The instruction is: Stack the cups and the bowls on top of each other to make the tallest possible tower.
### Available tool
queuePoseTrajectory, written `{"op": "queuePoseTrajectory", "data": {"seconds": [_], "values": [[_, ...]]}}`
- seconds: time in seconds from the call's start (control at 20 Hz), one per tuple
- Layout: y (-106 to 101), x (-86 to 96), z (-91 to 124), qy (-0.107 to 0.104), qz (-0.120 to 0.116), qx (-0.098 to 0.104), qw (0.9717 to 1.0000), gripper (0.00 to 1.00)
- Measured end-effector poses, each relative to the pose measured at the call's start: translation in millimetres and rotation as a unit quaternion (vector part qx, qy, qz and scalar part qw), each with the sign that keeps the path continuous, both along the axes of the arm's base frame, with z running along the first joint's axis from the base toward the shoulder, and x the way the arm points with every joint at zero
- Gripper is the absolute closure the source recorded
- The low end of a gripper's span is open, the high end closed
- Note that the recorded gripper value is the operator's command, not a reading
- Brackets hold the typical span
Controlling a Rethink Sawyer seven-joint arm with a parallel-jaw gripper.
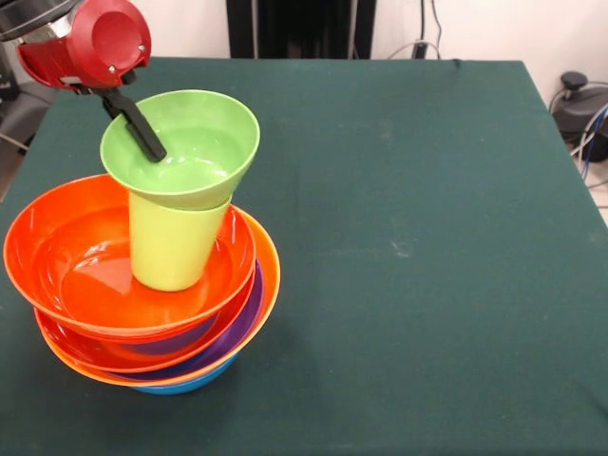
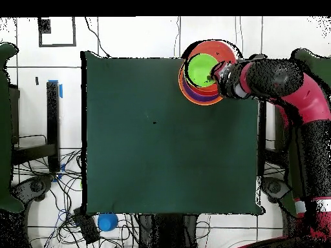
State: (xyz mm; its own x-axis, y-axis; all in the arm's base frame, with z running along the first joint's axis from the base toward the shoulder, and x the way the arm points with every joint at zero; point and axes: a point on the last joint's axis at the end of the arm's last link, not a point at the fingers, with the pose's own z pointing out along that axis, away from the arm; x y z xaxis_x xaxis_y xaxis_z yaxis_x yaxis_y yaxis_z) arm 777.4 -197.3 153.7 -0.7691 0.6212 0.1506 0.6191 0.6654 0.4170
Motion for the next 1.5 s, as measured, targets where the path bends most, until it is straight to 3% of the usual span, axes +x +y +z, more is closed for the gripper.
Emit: {"op": "queuePoseTrajectory", "data": {"seconds": [0.45,0.5,1.1,1.5], "values": [[-1.3,4.7,-0.4,-0.017,-0.007,-0.009,0.9998,1.0],[-1.8,5.5,-1.0,-0.021,-0.008,-0.012,0.9997,0.0],[15.4,8.2,-0.8,-0.025,0.016,-0.038,0.9988,0.0],[23.6,13.8,17.4,-0.037,0.026,-0.055,0.9975,0.0]]}}
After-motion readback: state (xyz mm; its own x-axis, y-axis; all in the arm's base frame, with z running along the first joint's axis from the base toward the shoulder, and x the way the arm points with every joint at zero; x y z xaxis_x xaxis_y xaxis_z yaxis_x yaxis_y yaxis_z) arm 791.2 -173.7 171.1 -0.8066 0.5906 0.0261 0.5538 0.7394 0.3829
